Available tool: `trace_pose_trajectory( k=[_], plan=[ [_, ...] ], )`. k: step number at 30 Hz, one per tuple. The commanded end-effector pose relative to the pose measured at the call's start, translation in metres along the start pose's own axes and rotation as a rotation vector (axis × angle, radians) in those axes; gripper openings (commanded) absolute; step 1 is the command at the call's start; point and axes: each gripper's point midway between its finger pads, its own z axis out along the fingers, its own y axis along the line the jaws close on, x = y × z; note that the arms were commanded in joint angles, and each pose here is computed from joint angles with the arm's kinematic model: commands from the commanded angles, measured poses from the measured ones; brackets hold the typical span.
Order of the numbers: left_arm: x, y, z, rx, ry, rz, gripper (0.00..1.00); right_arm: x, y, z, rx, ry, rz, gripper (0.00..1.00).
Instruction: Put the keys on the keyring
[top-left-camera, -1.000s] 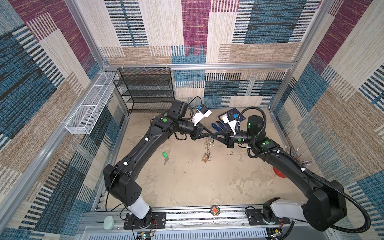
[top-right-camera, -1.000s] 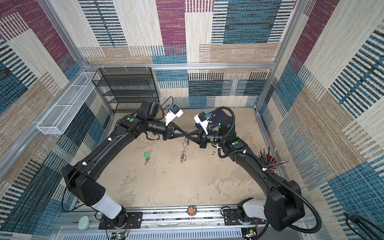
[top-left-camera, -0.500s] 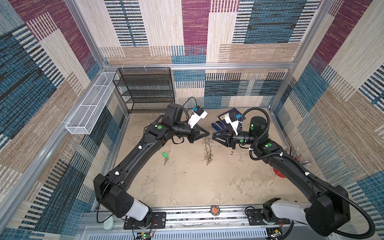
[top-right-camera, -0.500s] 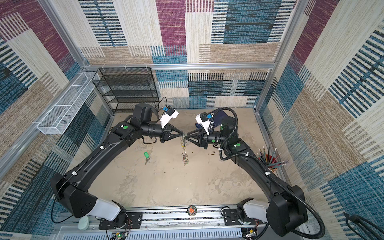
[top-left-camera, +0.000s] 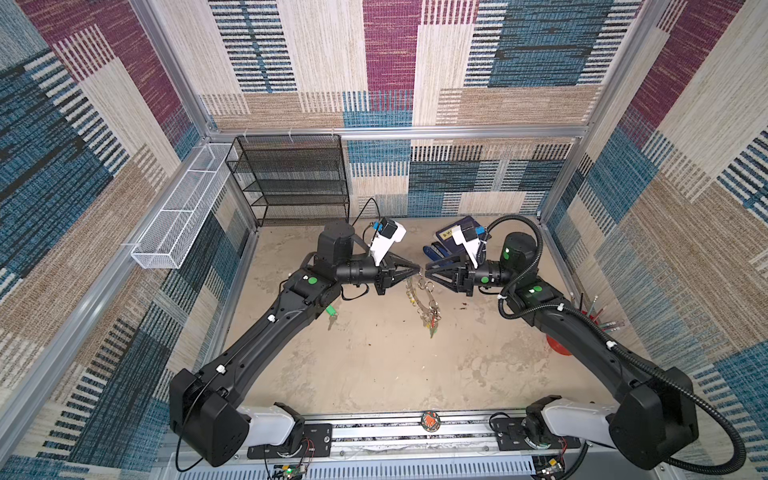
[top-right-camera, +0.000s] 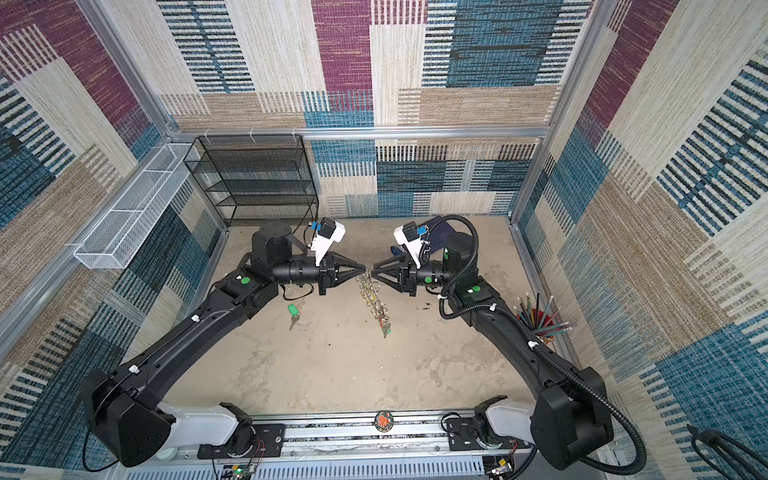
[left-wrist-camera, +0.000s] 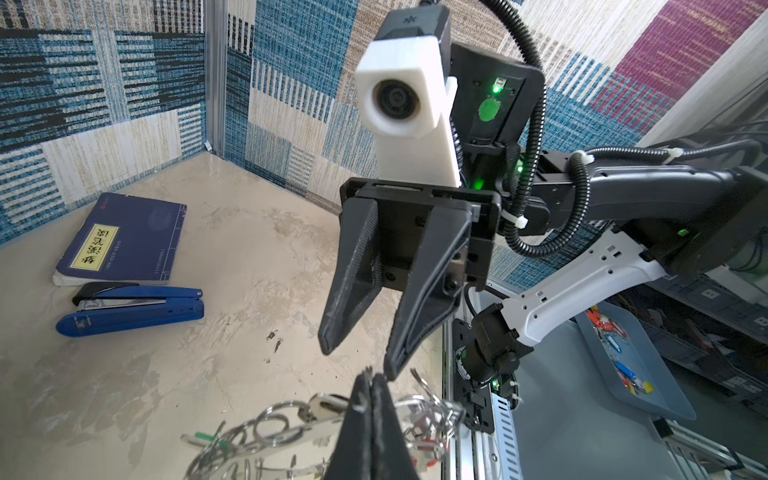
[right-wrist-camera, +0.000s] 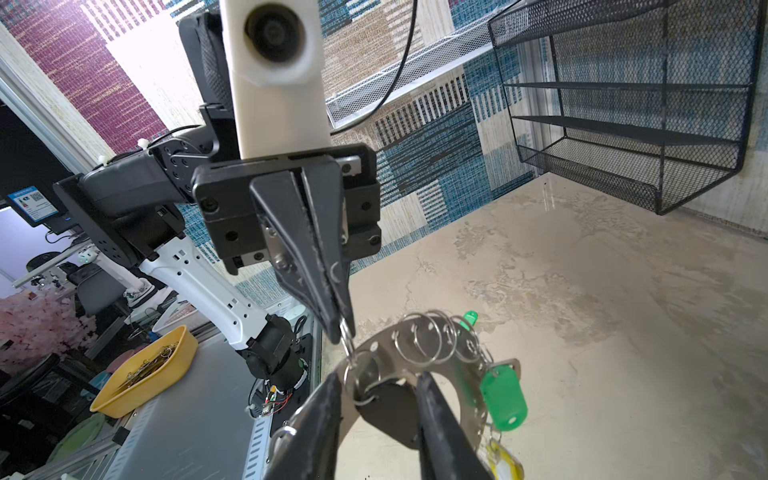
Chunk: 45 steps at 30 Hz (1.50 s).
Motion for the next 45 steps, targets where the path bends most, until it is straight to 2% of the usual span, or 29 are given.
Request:
trace_pose_trajectory(
  k=[1,6,13,18,27,30,35,40,45],
  plan=[
    [-0.028,-0.012,-0.002,0.057,-0.129,0.038,0.00,-0.009,0.006,0.002,-0.034,-0.017,-0.026,0.30],
    [-0.029,-0.009,-0.001,0.057,-0.180,0.023,0.00,-0.007,0.007,0.004,-0.045,-0.014,-0.022,0.26],
    [-0.035,-0.004,-0.002,0.052,-0.268,-0.003,0.00,-0.005,0.007,0.005,-0.055,-0.017,-0.012,0.29],
    [-0.032,-0.003,0.000,0.062,-0.269,-0.021,0.00,-0.004,0.003,0.005,-0.039,-0.020,-0.006,0.29],
    [-0.029,-0.002,0.000,0.058,-0.257,-0.019,0.00,-0.014,0.002,-0.009,0.021,-0.062,-0.018,0.37],
    [-0.029,-0.002,0.001,0.065,-0.254,-0.023,0.00,-0.014,0.003,-0.013,0.048,-0.063,-0.020,0.45],
    [-0.029,-0.002,0.002,0.071,-0.255,-0.024,0.00,-0.011,0.005,-0.018,0.083,-0.058,-0.022,0.51],
    [-0.028,0.000,0.004,0.071,-0.249,-0.034,0.00,0.000,0.015,-0.012,0.026,-0.036,-0.011,0.57],
    [-0.027,0.002,0.005,0.072,-0.249,-0.040,0.00,0.009,0.013,-0.004,-0.003,-0.011,0.010,0.57]
  ],
)
